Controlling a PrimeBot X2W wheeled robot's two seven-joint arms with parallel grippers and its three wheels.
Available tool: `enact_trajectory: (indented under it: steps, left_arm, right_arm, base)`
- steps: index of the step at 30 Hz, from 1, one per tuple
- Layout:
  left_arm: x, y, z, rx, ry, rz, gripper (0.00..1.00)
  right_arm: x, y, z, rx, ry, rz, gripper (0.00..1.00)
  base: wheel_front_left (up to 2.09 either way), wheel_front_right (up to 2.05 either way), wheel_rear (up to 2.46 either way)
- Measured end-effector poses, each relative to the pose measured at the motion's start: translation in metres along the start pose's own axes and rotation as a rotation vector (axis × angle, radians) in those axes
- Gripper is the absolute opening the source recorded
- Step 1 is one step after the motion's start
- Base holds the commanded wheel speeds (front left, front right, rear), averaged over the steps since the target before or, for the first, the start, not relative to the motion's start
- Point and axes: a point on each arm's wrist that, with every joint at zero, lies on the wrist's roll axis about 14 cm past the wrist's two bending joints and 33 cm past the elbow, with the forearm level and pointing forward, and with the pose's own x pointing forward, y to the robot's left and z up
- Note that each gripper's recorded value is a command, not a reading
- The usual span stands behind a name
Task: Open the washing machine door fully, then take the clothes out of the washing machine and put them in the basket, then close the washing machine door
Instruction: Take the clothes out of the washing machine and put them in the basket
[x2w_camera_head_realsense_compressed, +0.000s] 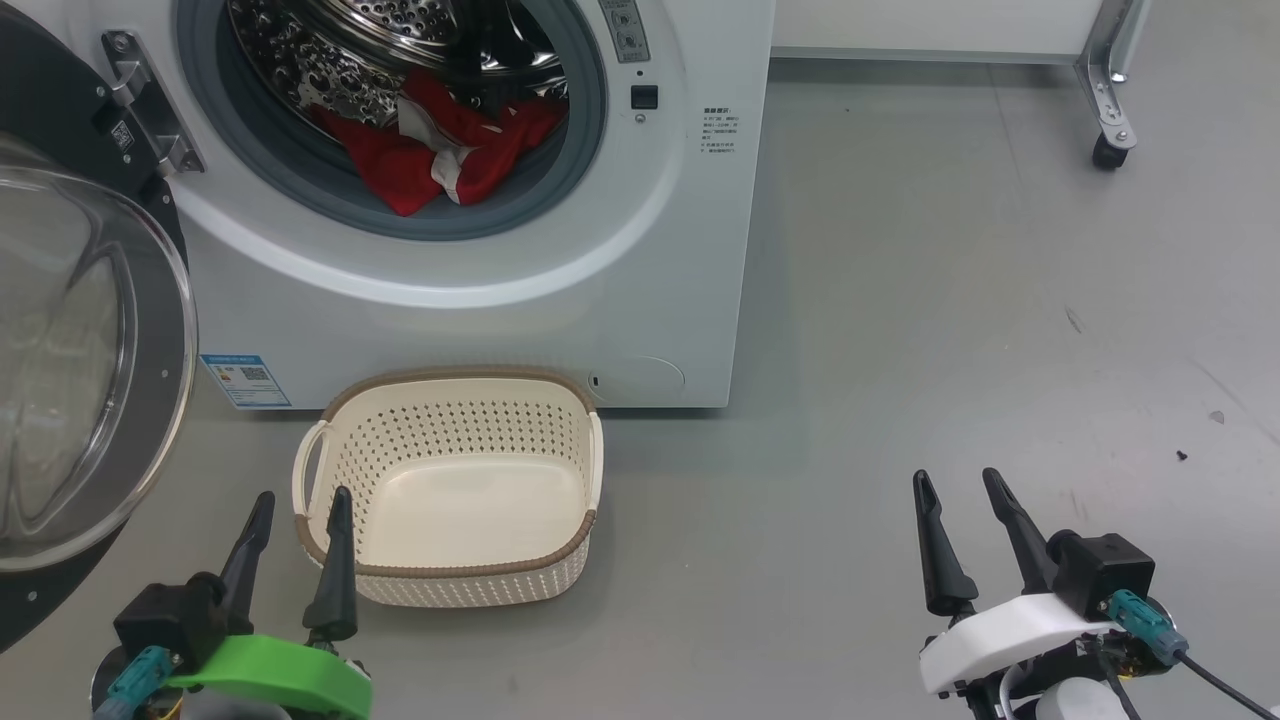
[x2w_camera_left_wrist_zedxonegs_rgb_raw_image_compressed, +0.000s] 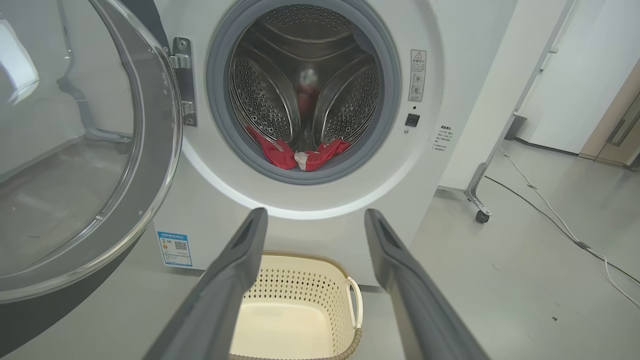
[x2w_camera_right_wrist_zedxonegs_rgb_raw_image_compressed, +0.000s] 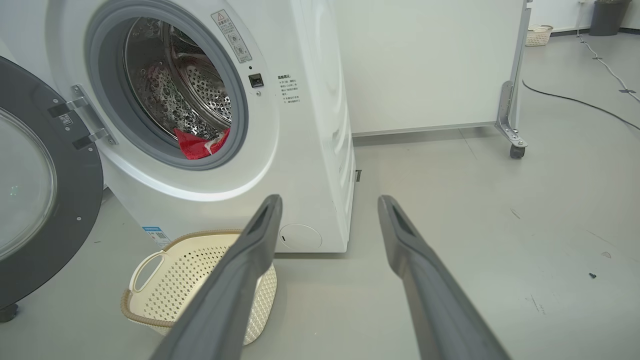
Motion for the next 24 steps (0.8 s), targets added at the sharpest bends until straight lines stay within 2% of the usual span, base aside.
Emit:
enact_trajectory:
  steps: [24]
  left_arm:
    - [-0.0005,0.0033,0.0021,0.017,-0.002,0.001,1.00]
  right_arm:
    - [0.0021,0.0008,-0.0034,0.005,0.010,0.002,1.00]
  base:
    - [1.08,-1.08,0.00]
